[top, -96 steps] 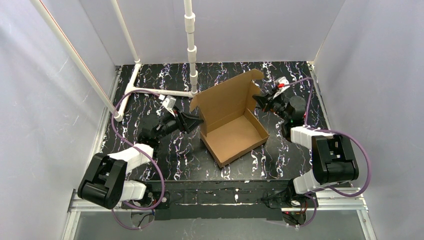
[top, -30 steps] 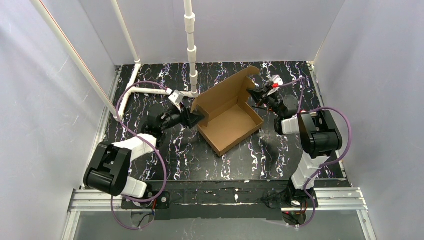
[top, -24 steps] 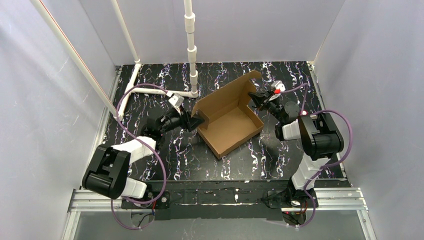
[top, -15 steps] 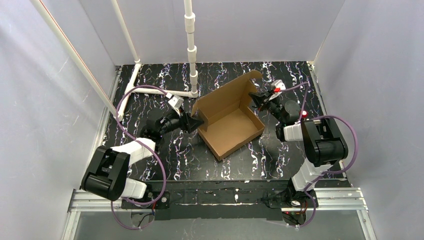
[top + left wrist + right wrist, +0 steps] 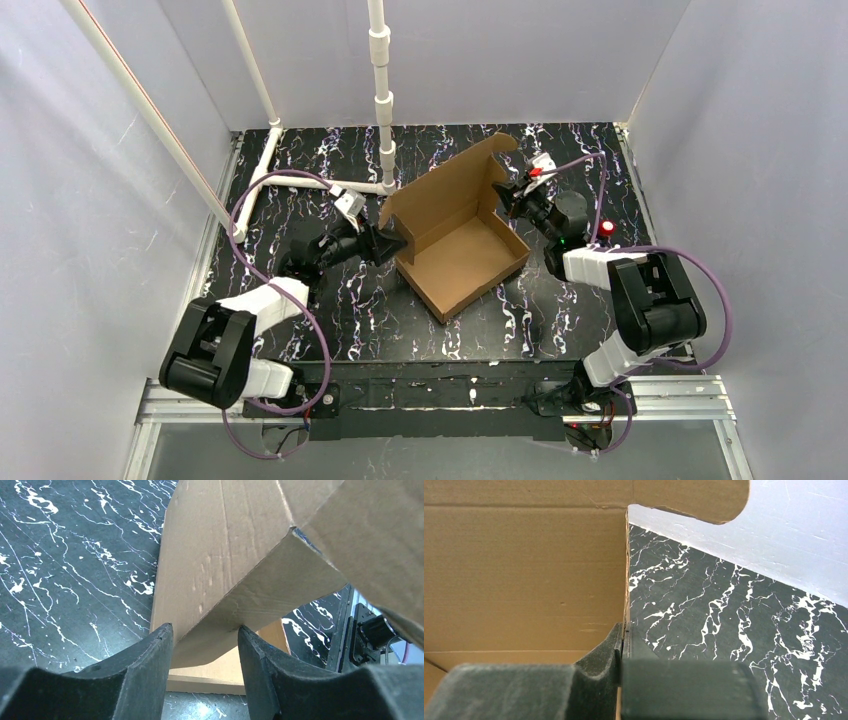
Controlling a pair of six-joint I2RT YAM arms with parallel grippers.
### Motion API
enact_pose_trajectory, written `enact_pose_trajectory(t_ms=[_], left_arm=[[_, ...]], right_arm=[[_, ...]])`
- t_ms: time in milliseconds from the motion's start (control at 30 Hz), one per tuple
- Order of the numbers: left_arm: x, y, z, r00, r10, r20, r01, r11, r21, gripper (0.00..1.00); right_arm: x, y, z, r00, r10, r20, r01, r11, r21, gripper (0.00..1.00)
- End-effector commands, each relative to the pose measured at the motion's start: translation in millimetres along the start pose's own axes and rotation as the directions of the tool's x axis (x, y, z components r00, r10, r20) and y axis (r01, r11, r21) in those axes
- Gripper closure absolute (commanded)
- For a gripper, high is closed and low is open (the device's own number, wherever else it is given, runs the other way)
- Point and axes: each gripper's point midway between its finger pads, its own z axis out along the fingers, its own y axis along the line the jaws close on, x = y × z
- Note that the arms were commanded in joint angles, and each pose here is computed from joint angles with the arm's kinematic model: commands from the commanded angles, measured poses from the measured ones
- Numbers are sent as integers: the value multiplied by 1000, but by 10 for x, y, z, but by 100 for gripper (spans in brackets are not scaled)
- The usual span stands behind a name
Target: Fold the paper box
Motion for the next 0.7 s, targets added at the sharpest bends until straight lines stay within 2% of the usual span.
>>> enact_pose_trajectory(t_ms=[0, 333, 667], left_arm=[[-119, -59, -53, 999, 43, 33, -43, 999, 4, 51], [-29, -85, -153, 999, 2, 37, -1, 1000, -23, 48], [-49, -160, -188, 999, -23, 45, 23, 1000, -6, 46]], right_arm=[[330, 25, -119, 991, 0, -136, 2, 1000, 16, 95], [503, 60, -266, 983, 42, -181, -36, 999, 40, 93], [593, 155, -436, 986, -24, -164, 23, 1000, -9, 90]])
